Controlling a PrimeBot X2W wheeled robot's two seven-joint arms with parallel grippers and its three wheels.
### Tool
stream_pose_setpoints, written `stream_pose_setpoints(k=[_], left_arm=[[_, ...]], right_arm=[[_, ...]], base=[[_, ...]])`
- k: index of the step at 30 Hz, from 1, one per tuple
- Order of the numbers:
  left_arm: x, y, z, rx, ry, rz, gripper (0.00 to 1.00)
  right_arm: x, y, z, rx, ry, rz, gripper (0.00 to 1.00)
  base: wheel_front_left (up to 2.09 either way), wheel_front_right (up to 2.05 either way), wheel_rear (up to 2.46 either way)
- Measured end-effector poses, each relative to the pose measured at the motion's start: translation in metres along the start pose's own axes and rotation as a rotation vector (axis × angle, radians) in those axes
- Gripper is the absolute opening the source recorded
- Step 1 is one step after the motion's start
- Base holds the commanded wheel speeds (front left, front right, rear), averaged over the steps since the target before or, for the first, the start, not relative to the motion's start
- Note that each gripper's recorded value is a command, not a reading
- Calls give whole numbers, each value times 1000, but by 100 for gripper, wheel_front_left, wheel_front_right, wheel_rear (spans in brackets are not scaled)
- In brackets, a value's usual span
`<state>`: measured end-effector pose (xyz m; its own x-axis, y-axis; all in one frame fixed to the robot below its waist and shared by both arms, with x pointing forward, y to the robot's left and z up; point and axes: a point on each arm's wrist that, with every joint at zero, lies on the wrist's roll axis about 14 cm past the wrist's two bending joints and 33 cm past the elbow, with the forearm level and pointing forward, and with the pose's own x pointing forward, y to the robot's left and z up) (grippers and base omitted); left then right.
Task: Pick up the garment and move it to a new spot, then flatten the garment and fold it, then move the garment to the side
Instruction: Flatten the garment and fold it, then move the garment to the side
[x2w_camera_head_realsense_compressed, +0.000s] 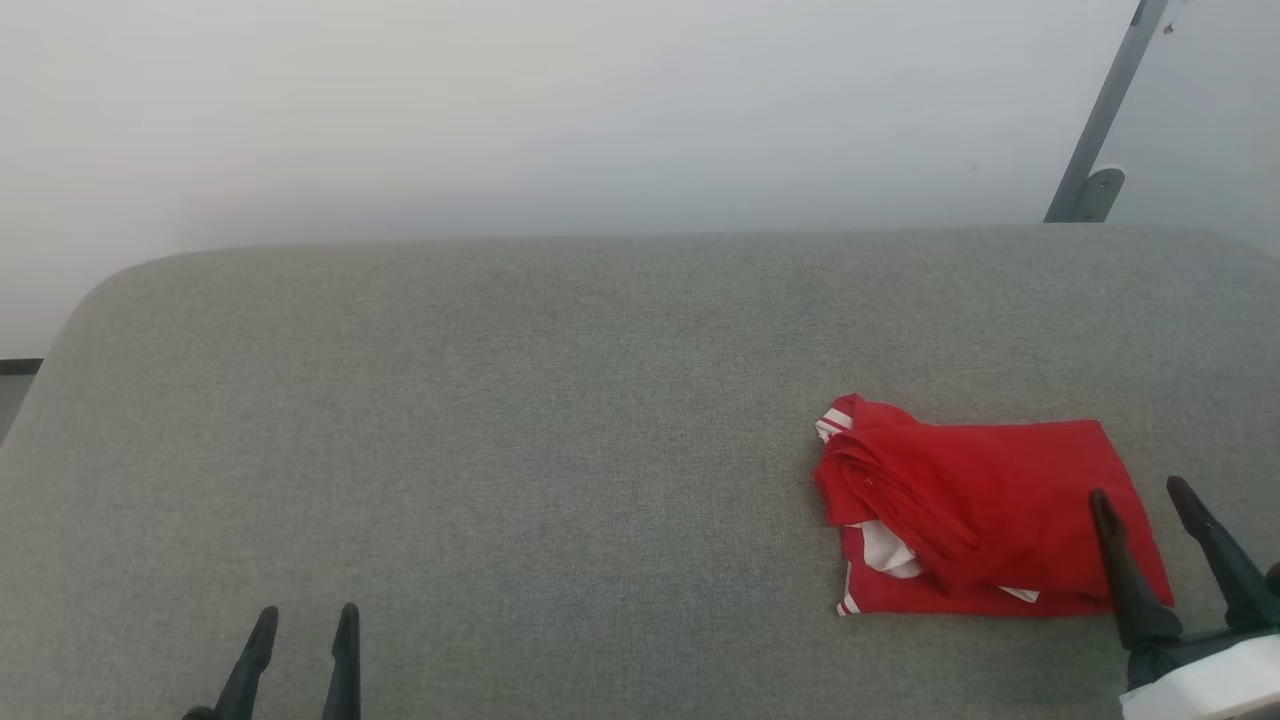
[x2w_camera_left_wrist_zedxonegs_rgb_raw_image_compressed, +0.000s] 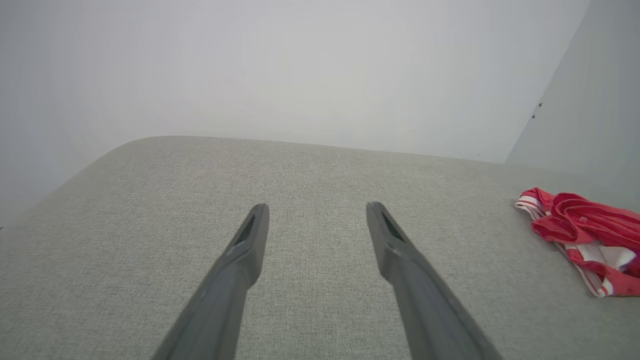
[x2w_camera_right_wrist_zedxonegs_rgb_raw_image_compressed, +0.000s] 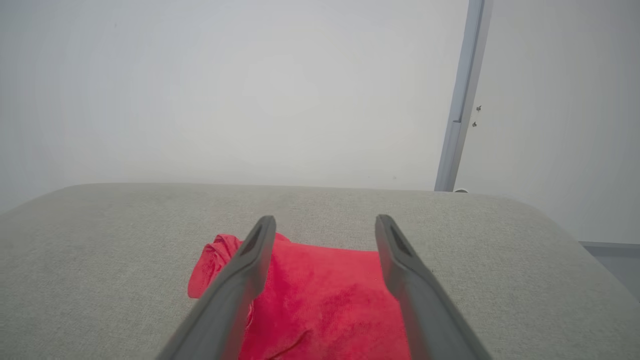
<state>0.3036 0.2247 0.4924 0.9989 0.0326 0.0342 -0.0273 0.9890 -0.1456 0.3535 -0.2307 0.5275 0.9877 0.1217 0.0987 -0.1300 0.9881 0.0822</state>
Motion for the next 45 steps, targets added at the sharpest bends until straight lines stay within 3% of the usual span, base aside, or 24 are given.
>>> stream_pose_setpoints(k=[7, 16, 23, 28, 35, 36, 37, 38, 39, 45], left_arm=[[8, -8, 1, -9, -8, -18, 100], [55, -32, 2, -18, -20, -102, 100], [107, -52, -3, -20, -30, -167, 100], [127, -55, -16, -22, -7, -179, 100], [148, -54, -36, -18, 30, -189, 100], [150, -55, -39, -18, 36, -192, 100], [153, -55, -42, -16, 40, -195, 100], [155, -55, -44, -13, 44, -198, 100], [158, -55, -46, -11, 47, -203, 100], [172, -73, -54, -4, 51, -273, 100]], right_arm=[[2, -8, -14, -6, 90, -21, 100], [36, -46, -48, -101, 477, -32, 100], [69, -84, -71, -56, 757, -86, 100], [63, -80, -111, 31, 1012, -51, 100], [63, -75, -149, 68, 1171, -34, 100], [63, -74, -154, 70, 1185, -30, 51], [63, -72, -157, 70, 1190, -26, 42], [66, -71, -158, 75, 1185, -24, 8], [68, -71, -159, 86, 1174, -26, 0], [70, -79, -153, 139, 1081, -72, 0]], base=[[0, 0, 0], [0, 0, 0], [0, 0, 0], [0, 0, 0], [0, 0, 0], [0, 0, 0], [0, 0, 0], [0, 0, 0], [0, 0, 0], [0, 0, 0]])
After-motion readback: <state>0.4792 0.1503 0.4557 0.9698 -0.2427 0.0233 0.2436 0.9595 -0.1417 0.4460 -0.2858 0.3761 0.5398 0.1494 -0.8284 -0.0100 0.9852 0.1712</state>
